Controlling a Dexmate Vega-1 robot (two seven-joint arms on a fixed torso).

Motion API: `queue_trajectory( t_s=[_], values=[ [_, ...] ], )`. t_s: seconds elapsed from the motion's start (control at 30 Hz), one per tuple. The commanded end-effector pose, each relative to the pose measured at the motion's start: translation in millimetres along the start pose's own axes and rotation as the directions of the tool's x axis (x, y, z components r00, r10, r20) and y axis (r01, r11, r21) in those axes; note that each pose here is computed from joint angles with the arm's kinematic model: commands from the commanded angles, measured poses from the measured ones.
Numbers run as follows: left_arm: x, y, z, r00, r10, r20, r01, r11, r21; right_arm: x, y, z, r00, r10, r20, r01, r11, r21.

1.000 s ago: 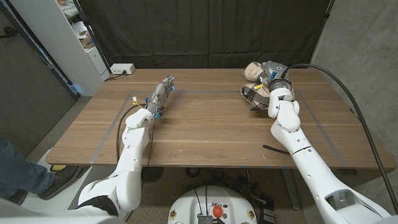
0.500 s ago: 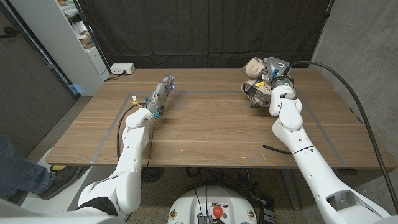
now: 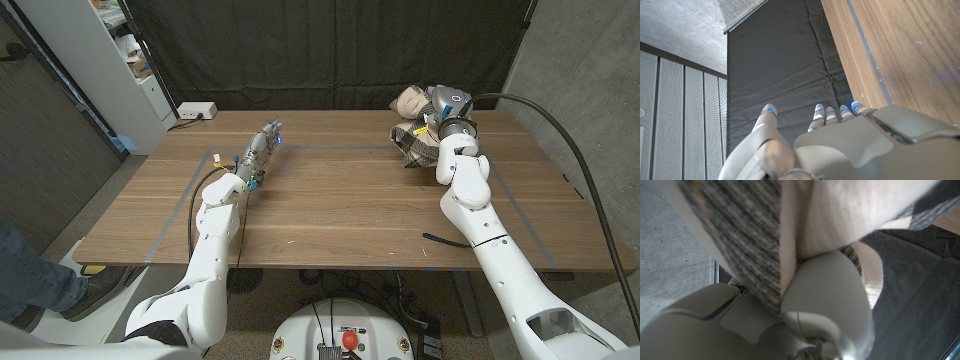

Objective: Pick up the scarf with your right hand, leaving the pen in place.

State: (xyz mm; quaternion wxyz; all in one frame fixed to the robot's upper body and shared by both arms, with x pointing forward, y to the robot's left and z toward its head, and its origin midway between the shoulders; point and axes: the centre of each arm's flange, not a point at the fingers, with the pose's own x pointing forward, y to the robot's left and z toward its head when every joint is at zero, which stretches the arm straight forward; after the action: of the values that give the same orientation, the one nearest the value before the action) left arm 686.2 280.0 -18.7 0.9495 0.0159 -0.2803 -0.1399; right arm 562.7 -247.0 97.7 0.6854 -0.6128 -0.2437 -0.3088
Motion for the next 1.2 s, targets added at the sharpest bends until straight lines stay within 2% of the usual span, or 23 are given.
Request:
queue_trajectory(
  t_s=[0.03,0.87,1.2],
  values=[
    [-1.2,-1.2,-0.9,1.0,-0.002,-0.002,0.002,1.0,-0.001,-0.8,-17.0,0.3,0.999,-0.042,-0.003,0.042,0.999,0.002],
    [-4.8,-0.7,0.9,1.0,-0.003,0.009,0.003,1.0,-0.003,-3.7,-29.4,3.6,0.997,-0.073,0.0,0.073,0.997,0.006],
    [-6.6,-2.9,-4.1,1.0,-0.007,-0.001,0.007,1.0,-0.007,-6.4,-27.3,5.8,0.998,-0.066,0.013,0.066,0.998,0.008]
  ],
)
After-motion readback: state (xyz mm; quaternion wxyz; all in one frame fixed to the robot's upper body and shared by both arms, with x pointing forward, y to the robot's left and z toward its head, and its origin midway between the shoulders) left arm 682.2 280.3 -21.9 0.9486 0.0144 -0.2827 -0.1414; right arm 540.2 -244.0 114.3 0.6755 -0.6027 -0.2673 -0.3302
